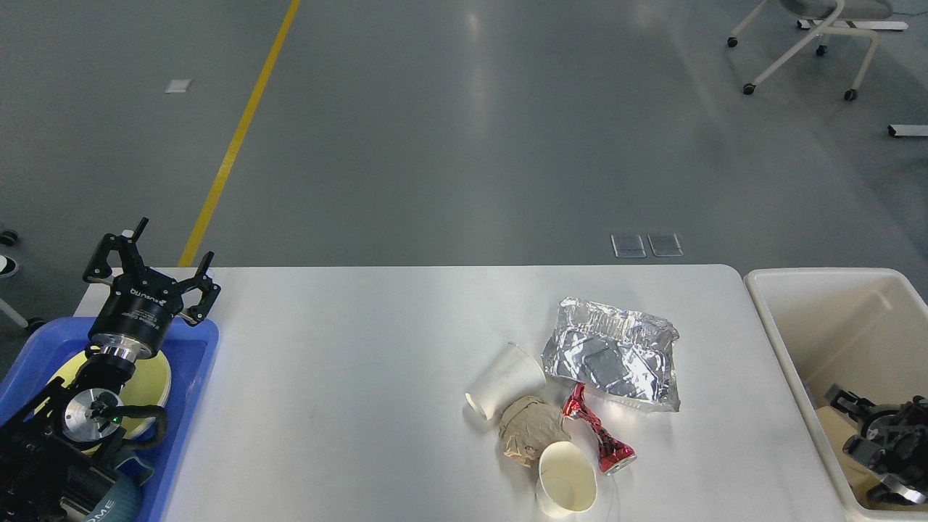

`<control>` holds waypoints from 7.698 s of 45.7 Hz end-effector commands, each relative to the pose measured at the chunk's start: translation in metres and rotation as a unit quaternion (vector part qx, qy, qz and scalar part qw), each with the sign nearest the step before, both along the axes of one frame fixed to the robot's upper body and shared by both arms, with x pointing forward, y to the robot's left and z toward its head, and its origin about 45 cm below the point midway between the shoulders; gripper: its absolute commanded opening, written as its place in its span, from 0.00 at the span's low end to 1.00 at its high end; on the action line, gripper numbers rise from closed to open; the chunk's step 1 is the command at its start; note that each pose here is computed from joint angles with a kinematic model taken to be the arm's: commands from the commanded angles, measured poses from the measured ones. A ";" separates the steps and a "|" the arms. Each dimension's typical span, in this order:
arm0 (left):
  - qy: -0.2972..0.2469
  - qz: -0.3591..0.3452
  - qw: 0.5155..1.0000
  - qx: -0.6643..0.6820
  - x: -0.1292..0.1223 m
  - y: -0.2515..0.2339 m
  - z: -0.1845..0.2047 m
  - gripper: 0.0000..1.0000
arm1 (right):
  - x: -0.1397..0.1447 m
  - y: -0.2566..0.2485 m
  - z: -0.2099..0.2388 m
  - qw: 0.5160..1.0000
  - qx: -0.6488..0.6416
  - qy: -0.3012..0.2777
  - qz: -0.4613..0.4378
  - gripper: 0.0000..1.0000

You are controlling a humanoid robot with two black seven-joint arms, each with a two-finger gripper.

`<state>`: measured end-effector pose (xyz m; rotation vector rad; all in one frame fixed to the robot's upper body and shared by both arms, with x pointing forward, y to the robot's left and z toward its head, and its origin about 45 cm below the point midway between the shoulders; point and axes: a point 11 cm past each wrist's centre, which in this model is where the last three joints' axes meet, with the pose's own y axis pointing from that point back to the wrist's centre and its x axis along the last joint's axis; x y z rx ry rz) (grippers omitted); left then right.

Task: Tidy desktop
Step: 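Raise the right gripper and lower it onto the crumpled foil, then grasp the crumpled foil with the right gripper and lift it, then lower the foil into the white bin and release it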

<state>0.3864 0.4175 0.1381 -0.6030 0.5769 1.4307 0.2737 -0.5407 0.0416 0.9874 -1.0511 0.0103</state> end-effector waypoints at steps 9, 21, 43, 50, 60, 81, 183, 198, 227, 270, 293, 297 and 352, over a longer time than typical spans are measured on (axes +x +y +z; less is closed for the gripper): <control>0.000 0.000 1.000 0.000 0.000 0.000 0.000 0.96 | 0.071 0.010 0.079 0.996 0.012 0.022 0.091 1.00; 0.000 0.000 1.000 0.000 0.000 0.000 0.000 0.96 | 0.131 0.061 0.172 0.977 0.059 0.091 0.182 1.00; 0.000 0.000 1.000 0.000 0.000 0.000 0.000 0.96 | 0.115 0.203 0.330 0.900 0.121 0.286 0.304 1.00; 0.000 0.000 1.000 0.000 0.000 0.000 0.000 0.96 | 0.089 0.231 0.360 0.889 0.125 0.292 0.331 1.00; 0.000 0.000 1.000 0.000 0.000 0.000 0.000 0.96 | 0.061 0.259 0.368 0.872 0.148 0.301 0.357 1.00; 0.000 0.000 1.000 0.000 0.000 0.000 0.000 0.96 | 0.073 0.252 0.329 0.882 0.149 0.290 0.342 1.00; 0.000 0.000 1.000 0.000 0.000 0.000 0.000 0.96 | 0.084 0.219 0.019 0.938 0.144 0.170 0.264 0.00; 0.000 0.000 1.000 0.000 0.000 0.000 0.000 0.96 | 0.082 0.219 0.018 0.938 0.148 0.173 0.261 0.00; 0.000 0.000 1.000 0.000 0.000 0.000 0.000 0.96 | 0.108 0.180 0.174 0.931 0.216 0.194 0.222 0.00; 0.000 0.000 1.000 0.000 0.000 0.000 0.000 0.96 | 0.055 0.145 0.298 0.947 0.191 0.168 0.197 0.00; 0.000 0.000 1.000 0.000 0.000 0.000 0.000 0.96 | 0.027 -0.038 0.186 0.985 0.150 0.081 -0.023 0.00; 0.000 0.000 1.000 0.000 0.000 0.000 0.000 0.96 | 0.019 -0.052 0.162 0.986 0.149 0.040 -0.061 0.00; 0.000 0.000 1.000 0.000 0.000 0.000 0.000 0.96 | -0.048 -0.038 -0.007 0.969 0.108 -0.065 -0.213 0.33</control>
